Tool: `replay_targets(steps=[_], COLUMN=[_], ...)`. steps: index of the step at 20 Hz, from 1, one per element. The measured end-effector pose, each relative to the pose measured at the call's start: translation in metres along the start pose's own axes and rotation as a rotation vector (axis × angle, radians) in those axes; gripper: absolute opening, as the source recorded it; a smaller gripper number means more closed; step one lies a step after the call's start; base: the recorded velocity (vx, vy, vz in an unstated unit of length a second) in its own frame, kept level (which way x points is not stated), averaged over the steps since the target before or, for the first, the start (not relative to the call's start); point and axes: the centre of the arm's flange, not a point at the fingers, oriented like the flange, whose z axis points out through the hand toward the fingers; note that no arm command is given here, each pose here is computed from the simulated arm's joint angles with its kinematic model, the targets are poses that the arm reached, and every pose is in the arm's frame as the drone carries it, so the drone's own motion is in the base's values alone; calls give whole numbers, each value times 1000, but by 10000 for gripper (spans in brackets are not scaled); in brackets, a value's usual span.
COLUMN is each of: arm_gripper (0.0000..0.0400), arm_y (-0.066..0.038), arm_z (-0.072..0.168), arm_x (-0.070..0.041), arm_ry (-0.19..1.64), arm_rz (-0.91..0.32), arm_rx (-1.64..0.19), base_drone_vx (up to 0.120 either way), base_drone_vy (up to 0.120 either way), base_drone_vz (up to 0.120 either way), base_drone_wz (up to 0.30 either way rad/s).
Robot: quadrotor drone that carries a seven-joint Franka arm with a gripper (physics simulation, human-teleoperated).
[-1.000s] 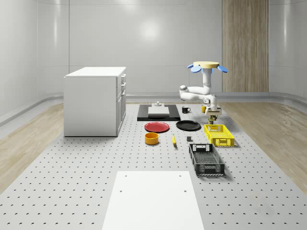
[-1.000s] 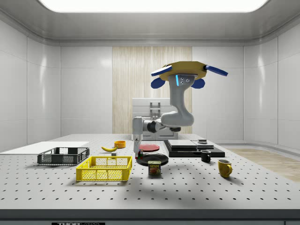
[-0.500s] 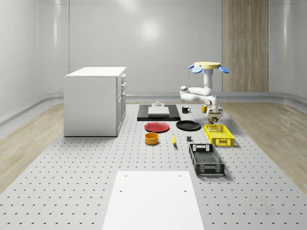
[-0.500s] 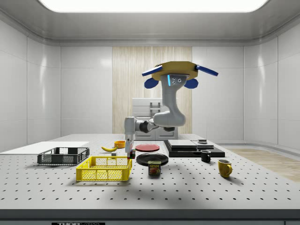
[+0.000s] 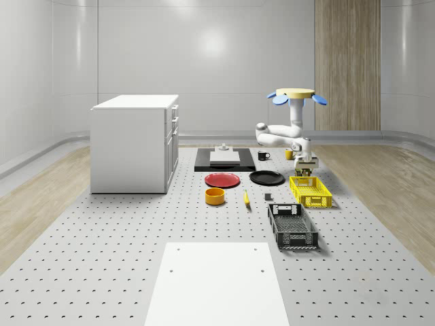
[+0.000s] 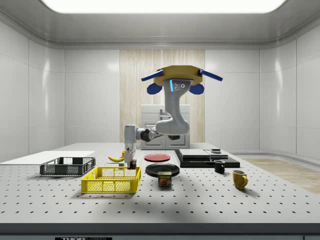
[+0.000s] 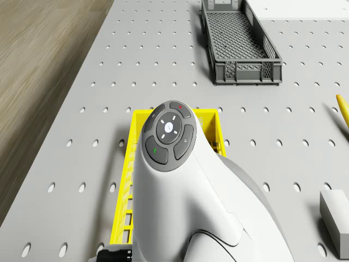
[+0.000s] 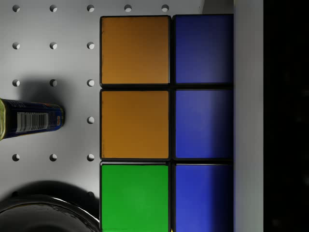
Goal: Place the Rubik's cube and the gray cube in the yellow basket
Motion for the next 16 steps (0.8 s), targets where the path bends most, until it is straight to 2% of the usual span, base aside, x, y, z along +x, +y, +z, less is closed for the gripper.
replay_targets(steps=[7,9,14,16], arm_gripper=[325,325,325,325], arm_y=[0,0,0,0], arm_z=[0,0,0,4], arm_x=[0,0,0,0], arm_ry=[0,0,0,0], arm_rz=[0,0,0,0], arm_rx=[0,0,0,0], base_drone_vx=[120,0,0,0], base_drone_vy=[0,0,0,0], base_drone_vz=[0,0,-120,-20], base_drone_wz=[0,0,0,0])
